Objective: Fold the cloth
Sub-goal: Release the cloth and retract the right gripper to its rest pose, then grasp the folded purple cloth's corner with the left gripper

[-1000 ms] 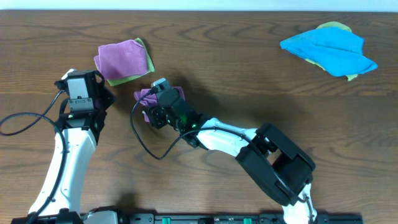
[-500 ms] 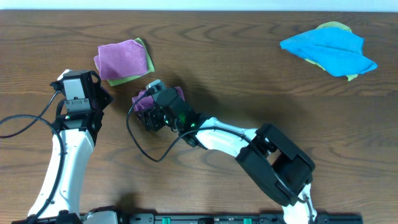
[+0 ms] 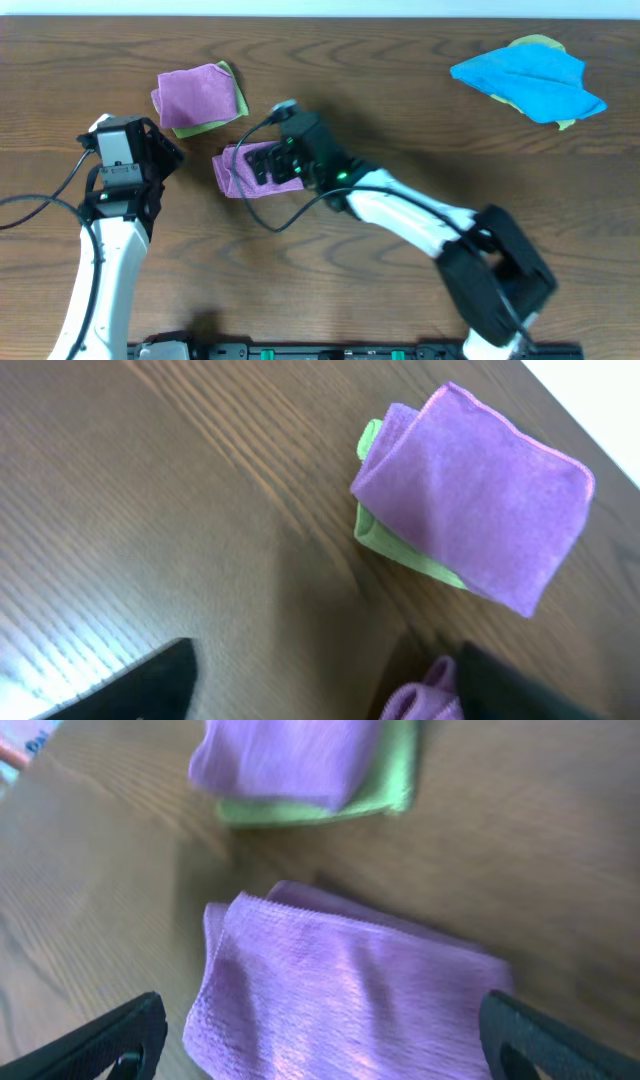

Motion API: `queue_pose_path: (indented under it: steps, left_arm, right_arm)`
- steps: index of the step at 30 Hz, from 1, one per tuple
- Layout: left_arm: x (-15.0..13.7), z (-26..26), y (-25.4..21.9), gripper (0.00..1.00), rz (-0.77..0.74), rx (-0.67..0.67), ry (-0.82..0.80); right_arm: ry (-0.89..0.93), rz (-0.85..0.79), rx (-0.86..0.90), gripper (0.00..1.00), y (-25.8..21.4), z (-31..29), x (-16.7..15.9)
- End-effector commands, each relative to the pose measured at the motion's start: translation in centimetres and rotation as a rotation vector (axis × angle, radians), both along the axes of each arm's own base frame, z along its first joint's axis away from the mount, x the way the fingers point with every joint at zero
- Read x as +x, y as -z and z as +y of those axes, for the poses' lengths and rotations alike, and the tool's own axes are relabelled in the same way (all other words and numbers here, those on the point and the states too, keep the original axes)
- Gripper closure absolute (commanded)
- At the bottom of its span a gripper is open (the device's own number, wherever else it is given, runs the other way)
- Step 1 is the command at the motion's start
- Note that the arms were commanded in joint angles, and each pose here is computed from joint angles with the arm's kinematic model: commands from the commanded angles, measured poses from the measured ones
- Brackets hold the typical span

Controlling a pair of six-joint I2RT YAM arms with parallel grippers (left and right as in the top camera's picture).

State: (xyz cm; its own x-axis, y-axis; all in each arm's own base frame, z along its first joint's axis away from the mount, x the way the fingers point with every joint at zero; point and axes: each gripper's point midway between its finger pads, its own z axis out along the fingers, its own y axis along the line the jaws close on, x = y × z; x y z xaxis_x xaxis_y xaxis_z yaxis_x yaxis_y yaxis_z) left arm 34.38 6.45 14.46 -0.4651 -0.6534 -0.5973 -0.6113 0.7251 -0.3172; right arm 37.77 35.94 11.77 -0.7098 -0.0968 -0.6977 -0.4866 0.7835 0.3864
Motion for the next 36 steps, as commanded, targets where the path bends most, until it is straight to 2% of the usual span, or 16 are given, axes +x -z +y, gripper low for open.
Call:
queue_pose_path:
  steps: [1,2,9,15,21,29,36]
  left_arm:
    - [-0.6,-0.6,-0.8,0.02,-0.010,-0.029,0.022]
    - [-0.9,-1.0,-0.7,0.05,-0.003,-0.045,0.035]
    - [-2.3,-4.3,-0.2,0.05,0.041,-0.195,0.143]
    - [-3.1,-6.2,0.3,0.05,0.072,-0.317,0.169]
    - [-3.8,-7.8,0.5,0.05,0.102,-0.409,0.200]
    - [-6.3,-9.3,2.9,0.05,0.207,-0.519,0.185]
    - [-7.5,-11.3,6.9,0.05,0.209,-0.682,0.147]
  right_arm:
    - [0.018,-0.059,0.002,0.01,-4.5,-2.4,0.6]
    - [0.022,-0.054,-0.021,0.01,-5.1,-3.6,0.3]
    - [0.052,0.014,-0.176,0.01,-7.8,-11.1,-3.4]
    - [0.131,-0.064,-0.210,0.01,-10.8,-16.6,-7.0]
    - [0.221,-0.049,-0.177,0.01,-8.4,-22.2,-12.1]
    - [0.348,-0.019,-0.067,0.01,-4.5,-25.9,-17.7]
    - [0.402,-0.016,0.018,0.01,-4.0,-26.6,-19.0]
